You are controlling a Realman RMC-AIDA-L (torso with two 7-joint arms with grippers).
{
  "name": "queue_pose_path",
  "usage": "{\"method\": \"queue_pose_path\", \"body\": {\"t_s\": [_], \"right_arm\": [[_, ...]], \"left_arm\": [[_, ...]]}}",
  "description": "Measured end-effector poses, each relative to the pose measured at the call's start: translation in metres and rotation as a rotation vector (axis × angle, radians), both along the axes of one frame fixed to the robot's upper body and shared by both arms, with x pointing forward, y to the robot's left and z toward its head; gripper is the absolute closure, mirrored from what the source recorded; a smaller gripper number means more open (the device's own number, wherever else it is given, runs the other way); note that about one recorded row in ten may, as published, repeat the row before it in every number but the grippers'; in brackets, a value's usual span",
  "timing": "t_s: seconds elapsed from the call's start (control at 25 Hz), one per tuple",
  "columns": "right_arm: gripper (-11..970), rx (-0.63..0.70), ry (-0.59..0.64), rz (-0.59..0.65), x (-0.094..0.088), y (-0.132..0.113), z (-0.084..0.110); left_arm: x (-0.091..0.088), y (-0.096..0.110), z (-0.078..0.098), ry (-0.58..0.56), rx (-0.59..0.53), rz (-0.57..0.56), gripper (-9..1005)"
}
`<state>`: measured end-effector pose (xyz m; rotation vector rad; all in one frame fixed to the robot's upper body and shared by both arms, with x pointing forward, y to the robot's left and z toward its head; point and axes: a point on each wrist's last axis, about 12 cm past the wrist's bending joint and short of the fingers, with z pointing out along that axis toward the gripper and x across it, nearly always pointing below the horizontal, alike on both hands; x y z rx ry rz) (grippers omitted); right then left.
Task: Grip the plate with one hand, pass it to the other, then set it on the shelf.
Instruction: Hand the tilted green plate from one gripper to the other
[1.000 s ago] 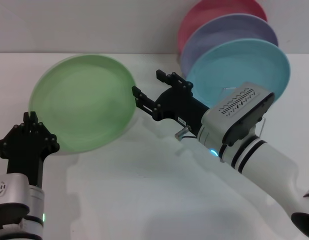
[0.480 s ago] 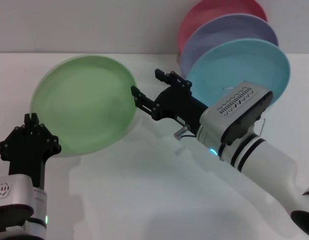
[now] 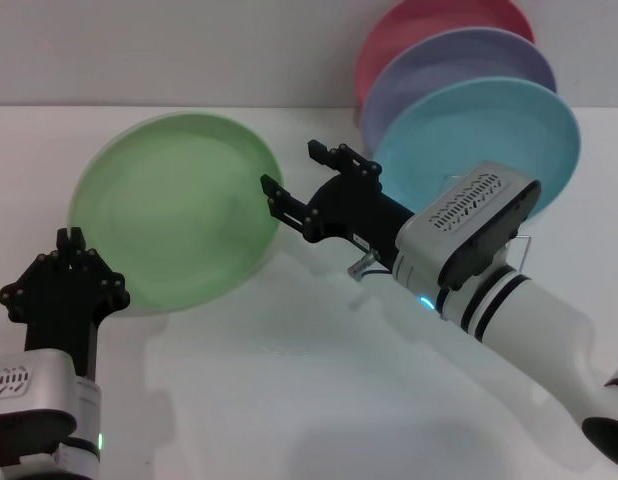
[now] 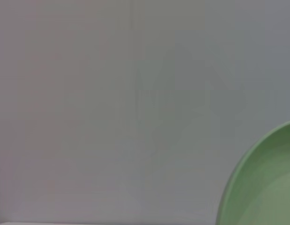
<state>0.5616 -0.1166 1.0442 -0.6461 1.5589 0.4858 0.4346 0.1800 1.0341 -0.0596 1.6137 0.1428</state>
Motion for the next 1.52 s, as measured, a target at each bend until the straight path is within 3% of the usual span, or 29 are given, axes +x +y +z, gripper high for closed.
{"method": "queue_pose_path", "body": {"t_s": [0.76, 1.08, 1.52], "right_arm": [[250, -0.039, 0.007, 0.013, 0.0035, 0.0014, -0.0013], [574, -0.037, 0.009, 0.009, 0.0034, 0.0008, -0.0017], [579, -0.022, 0.012, 0.002, 0.0036, 0.0024, -0.0003]], "left_arm": [[-0.0017, -0.005, 0.0025, -0.009, -0.01, -0.019, 925], [-0.0019, -0.0059, 0.0027, -0.01, -0.011, -0.024, 924], [-0.0016, -0.0055, 0.0022, -0.007, -0.01, -0.022, 922]]}}
